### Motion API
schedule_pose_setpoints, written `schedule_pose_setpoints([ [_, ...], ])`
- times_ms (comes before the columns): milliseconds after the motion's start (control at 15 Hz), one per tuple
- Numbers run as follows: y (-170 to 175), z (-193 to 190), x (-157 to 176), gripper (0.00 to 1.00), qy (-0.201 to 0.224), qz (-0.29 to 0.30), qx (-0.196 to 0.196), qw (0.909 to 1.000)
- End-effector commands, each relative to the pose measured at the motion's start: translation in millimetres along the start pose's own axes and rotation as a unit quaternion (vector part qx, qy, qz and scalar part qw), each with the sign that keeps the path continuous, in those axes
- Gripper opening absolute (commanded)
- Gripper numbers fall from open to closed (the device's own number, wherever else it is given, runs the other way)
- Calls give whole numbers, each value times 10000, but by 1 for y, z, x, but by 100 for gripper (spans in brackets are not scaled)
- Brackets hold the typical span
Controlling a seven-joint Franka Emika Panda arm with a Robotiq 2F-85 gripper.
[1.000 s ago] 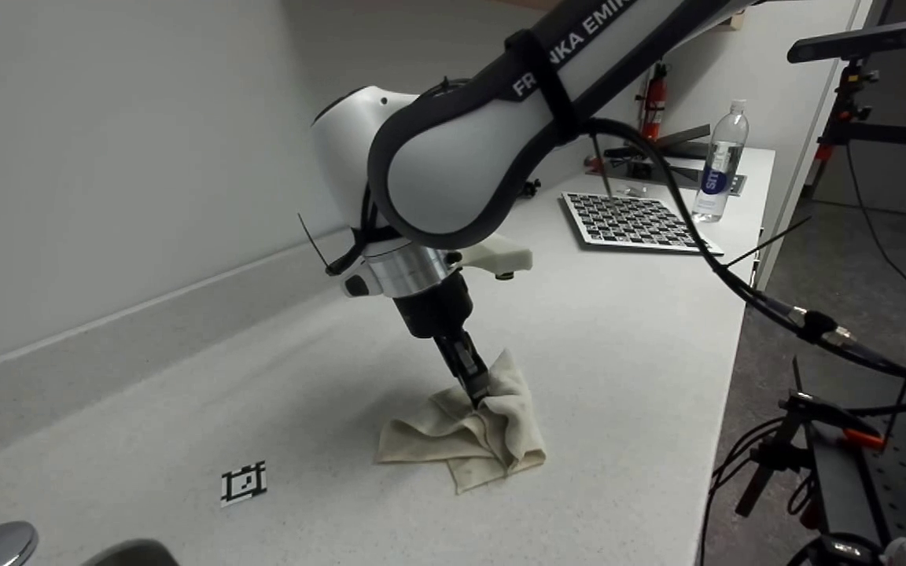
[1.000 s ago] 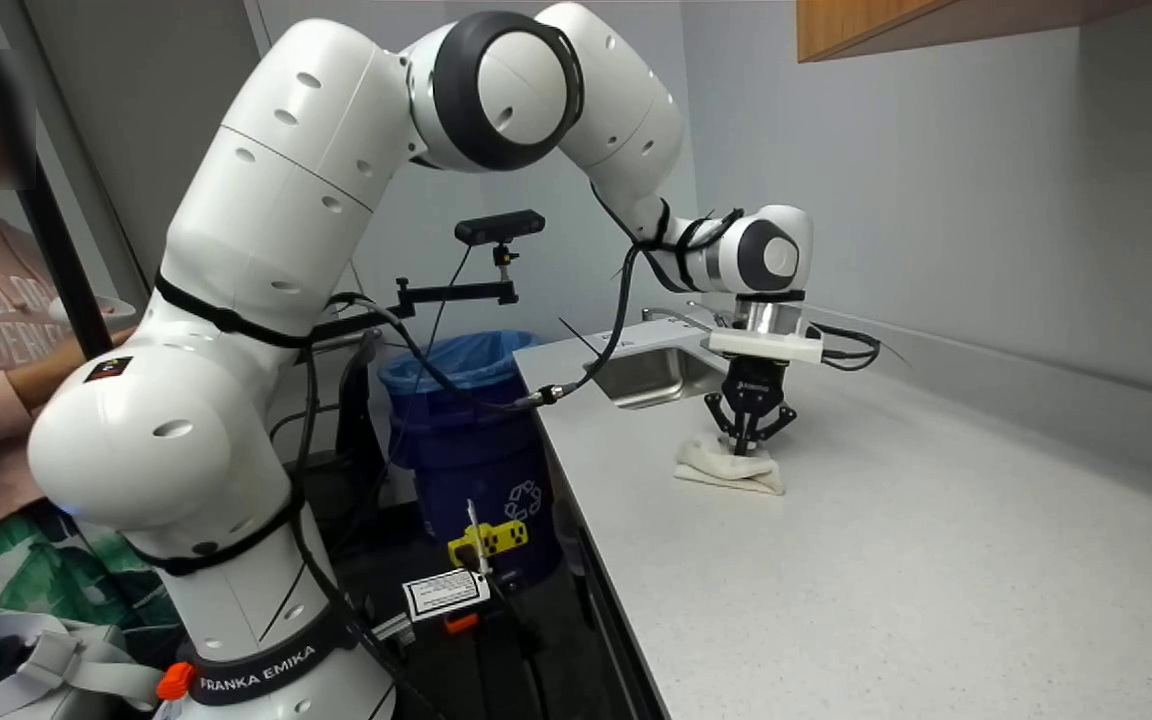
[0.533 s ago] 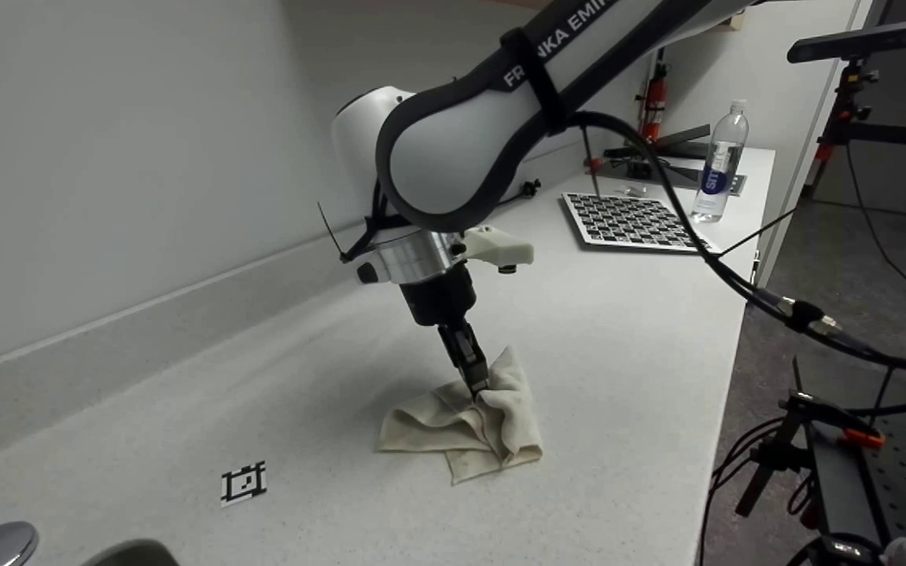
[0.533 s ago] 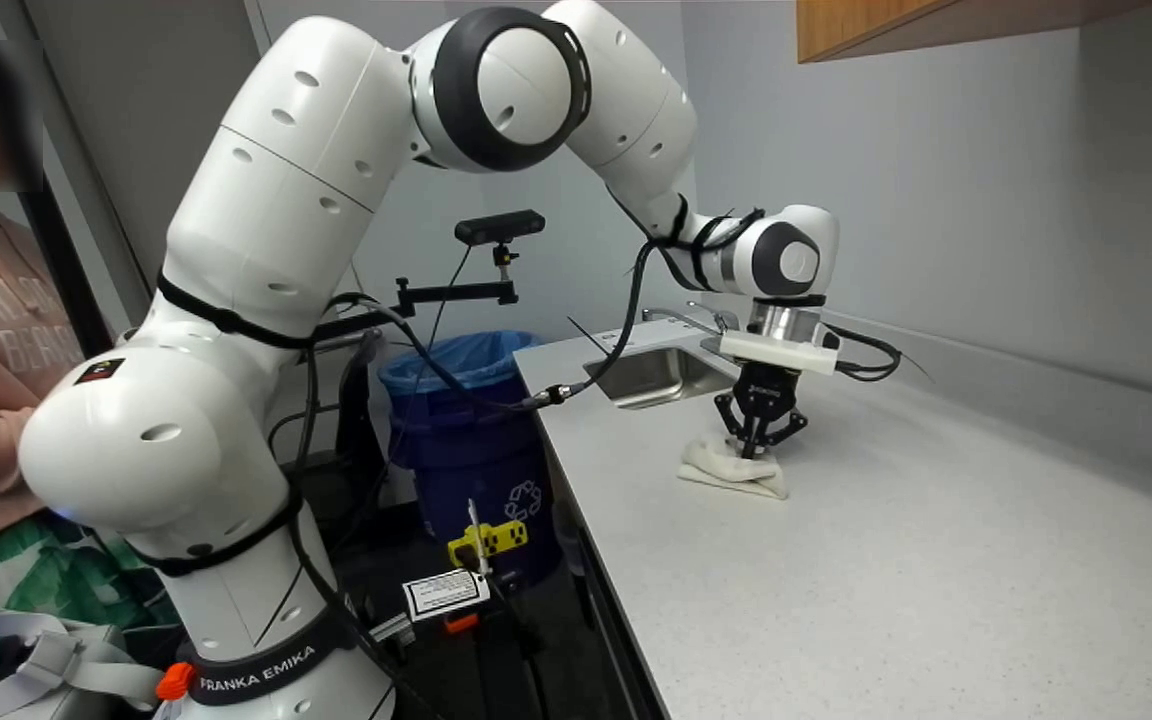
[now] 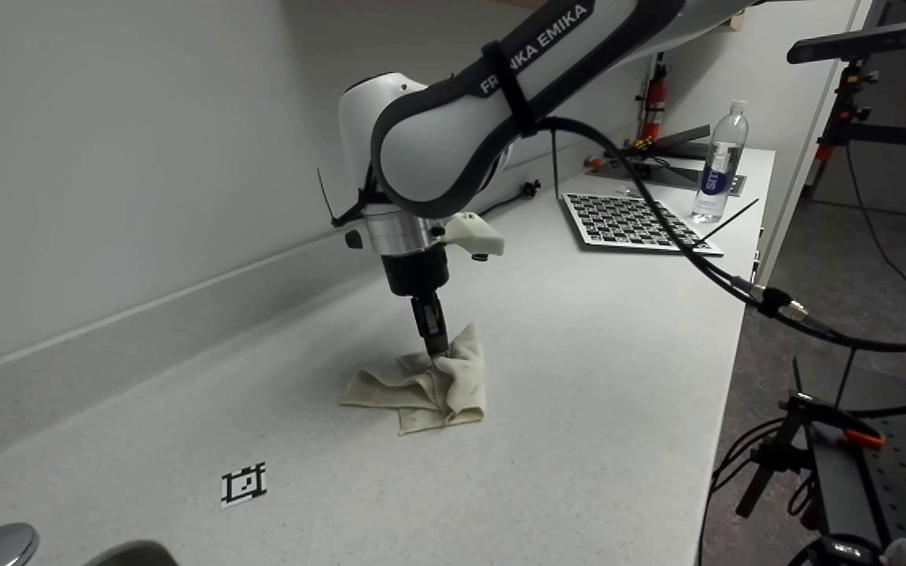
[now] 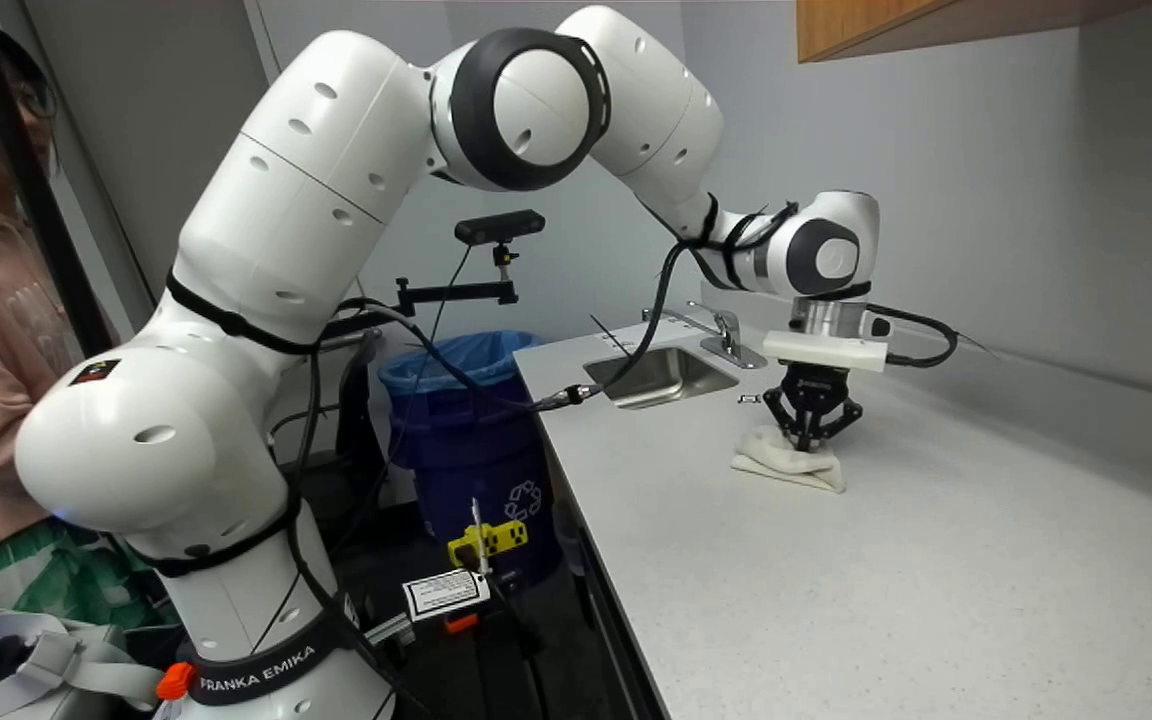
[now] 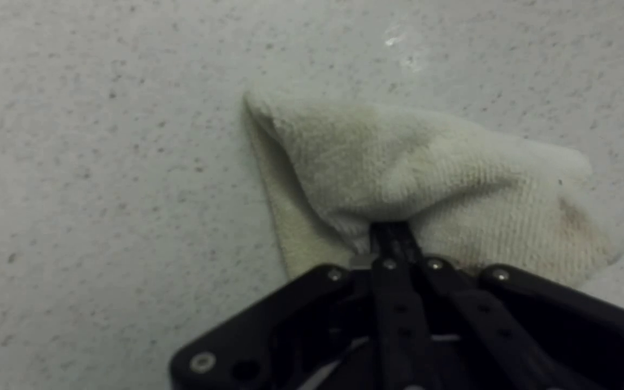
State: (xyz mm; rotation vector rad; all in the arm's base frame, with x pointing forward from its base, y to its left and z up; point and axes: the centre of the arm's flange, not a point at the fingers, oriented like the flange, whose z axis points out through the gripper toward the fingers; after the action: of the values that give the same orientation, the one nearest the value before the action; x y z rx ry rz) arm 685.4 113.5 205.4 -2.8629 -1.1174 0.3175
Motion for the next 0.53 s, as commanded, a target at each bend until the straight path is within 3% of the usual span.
schedule_pose_setpoints([
  [0, 51, 27, 34, 0, 270, 156, -415, 9987],
  [267, 79, 16, 39, 0, 422, 301, -824, 9953],
  [467, 89, 23, 24, 0, 415, 487, -750, 9951],
])
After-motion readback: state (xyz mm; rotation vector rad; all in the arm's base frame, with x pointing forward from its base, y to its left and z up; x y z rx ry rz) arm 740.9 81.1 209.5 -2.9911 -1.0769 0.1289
